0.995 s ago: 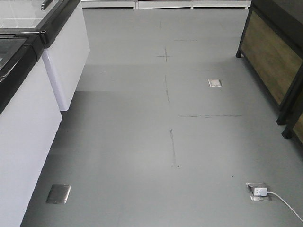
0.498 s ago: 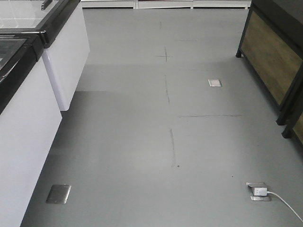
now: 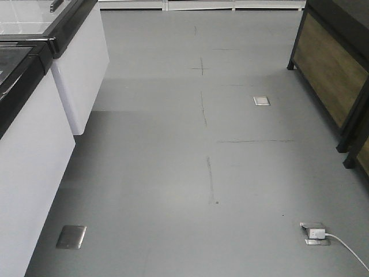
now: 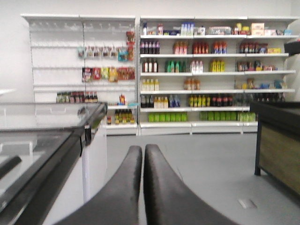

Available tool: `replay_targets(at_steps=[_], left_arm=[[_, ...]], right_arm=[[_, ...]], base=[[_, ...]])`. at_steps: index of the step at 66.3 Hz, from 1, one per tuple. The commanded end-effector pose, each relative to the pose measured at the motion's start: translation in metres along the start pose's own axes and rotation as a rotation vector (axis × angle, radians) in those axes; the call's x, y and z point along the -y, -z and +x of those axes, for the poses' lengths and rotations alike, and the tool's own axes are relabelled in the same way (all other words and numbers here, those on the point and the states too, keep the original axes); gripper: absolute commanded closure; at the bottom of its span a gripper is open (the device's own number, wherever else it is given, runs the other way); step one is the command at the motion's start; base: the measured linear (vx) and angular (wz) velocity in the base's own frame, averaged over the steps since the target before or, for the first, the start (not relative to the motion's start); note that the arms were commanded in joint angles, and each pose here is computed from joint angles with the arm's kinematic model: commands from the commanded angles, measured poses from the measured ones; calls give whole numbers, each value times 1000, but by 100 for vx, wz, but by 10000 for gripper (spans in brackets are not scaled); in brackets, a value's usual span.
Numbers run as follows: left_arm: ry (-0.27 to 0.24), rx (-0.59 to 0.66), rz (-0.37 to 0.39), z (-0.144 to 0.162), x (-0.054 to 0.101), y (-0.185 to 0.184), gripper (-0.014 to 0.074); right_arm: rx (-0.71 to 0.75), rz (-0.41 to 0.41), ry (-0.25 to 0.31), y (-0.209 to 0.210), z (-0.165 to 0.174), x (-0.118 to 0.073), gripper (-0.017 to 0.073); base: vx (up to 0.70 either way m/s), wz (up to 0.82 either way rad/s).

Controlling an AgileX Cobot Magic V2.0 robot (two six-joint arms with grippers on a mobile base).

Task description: Left arm holds basket, right arm returns cookies

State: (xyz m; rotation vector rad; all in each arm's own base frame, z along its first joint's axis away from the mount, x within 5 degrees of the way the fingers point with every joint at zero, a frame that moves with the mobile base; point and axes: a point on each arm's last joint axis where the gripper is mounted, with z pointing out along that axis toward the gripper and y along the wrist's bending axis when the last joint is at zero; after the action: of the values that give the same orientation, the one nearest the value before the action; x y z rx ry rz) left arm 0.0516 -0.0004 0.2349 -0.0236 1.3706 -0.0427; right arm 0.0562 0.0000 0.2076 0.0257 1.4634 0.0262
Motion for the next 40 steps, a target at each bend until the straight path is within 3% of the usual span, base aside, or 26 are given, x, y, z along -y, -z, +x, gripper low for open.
replay_targets(at_steps=[1,10,24,33,40], left_arm=[[-27,190,4,-45,2,2,601],[-18,170,4,-79,3,-10,601],[-19,-61,-4,-119,5,-45,601],[-19,-244,-10,-116,5,-69,600],[-22,-296,-11,-108,4,-81,600]], right_arm=[[71,-4,10,1,-2,0,570],[71,-4,10,1,-2,0,570],[71,-4,10,1,-2,0,570],[71,-4,10,1,-2,0,570],[71,-4,10,1,-2,0,570]], base=[[0,0],[0,0],[0,0],[0,0],[0,0]])
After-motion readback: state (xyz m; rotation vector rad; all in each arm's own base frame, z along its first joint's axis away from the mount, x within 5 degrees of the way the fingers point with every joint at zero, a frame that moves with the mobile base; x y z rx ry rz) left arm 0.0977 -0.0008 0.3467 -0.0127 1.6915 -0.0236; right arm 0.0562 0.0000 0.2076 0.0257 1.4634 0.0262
